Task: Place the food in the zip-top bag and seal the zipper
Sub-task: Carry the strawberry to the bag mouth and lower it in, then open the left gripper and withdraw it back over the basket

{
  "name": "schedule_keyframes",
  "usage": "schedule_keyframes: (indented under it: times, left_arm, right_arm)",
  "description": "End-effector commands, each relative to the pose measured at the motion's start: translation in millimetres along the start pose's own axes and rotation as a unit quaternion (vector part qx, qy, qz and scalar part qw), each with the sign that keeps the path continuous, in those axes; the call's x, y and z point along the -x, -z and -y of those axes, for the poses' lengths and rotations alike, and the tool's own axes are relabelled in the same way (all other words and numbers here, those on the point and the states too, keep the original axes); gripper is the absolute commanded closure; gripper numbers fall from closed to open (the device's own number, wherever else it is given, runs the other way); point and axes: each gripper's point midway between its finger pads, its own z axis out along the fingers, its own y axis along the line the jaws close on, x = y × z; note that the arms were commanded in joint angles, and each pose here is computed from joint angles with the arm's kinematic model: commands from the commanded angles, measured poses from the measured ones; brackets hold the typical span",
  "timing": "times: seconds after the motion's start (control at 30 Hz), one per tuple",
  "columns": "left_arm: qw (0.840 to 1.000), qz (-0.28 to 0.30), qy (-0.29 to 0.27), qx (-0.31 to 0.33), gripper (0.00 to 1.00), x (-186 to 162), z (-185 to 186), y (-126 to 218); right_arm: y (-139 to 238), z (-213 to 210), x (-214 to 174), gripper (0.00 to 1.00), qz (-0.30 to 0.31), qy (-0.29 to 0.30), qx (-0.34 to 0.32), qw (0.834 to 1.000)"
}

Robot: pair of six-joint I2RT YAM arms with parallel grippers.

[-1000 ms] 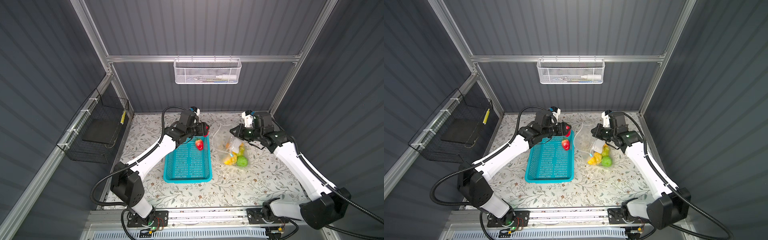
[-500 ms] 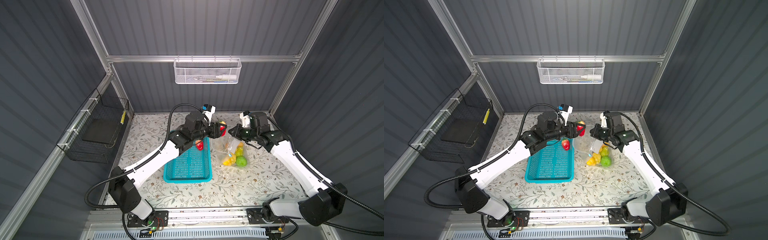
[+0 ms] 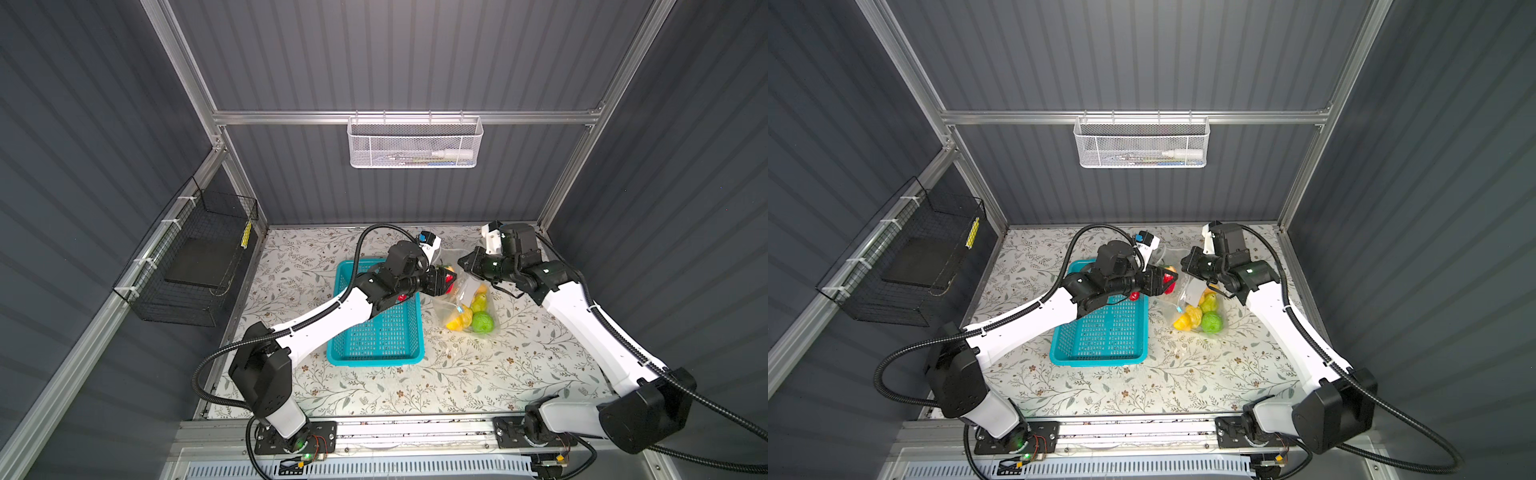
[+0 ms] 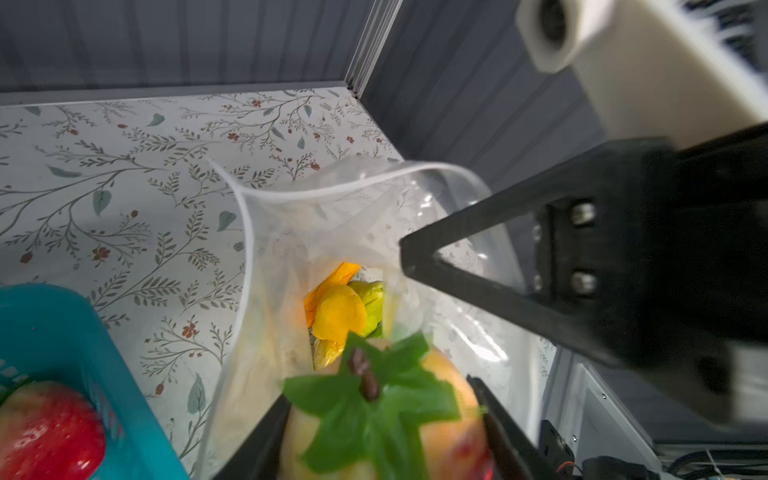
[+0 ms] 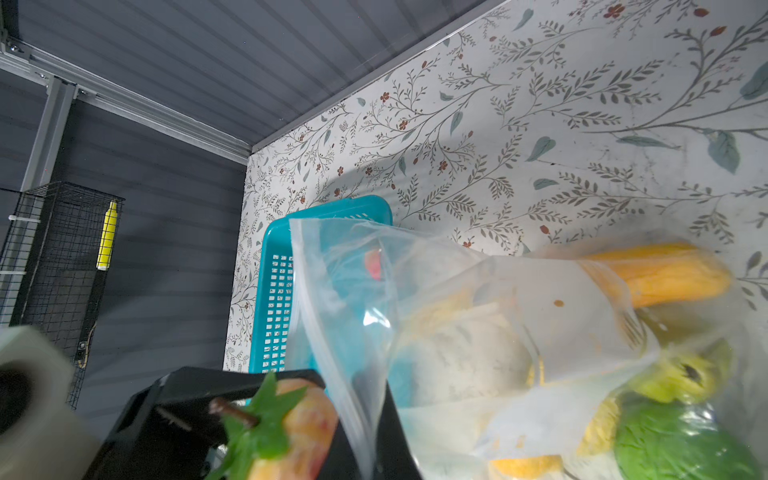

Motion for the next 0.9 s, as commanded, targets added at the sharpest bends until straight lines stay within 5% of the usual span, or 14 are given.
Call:
schedule_keyframes:
  times: [0.0, 0.4, 0.87]
  left_arm:
    - [0.998, -0.041, -0.009, 0.037, 0.49, -26, -18, -11]
    - [0.988, -0.116, 0.006, 0.1, 0.45, -43, -40, -30]
    - [0.995, -0.066, 0.016, 0.068, 0.23, -7, -15, -12]
  right_arm:
    - [12, -10, 7, 1.0, 0.02, 0.0, 0.015, 1.0]
    - [8, -8, 1, 1.0, 0.013, -0.005, 0.018, 1.0]
    - [8, -8, 1, 1.0, 0.013, -0.003, 0.018, 1.0]
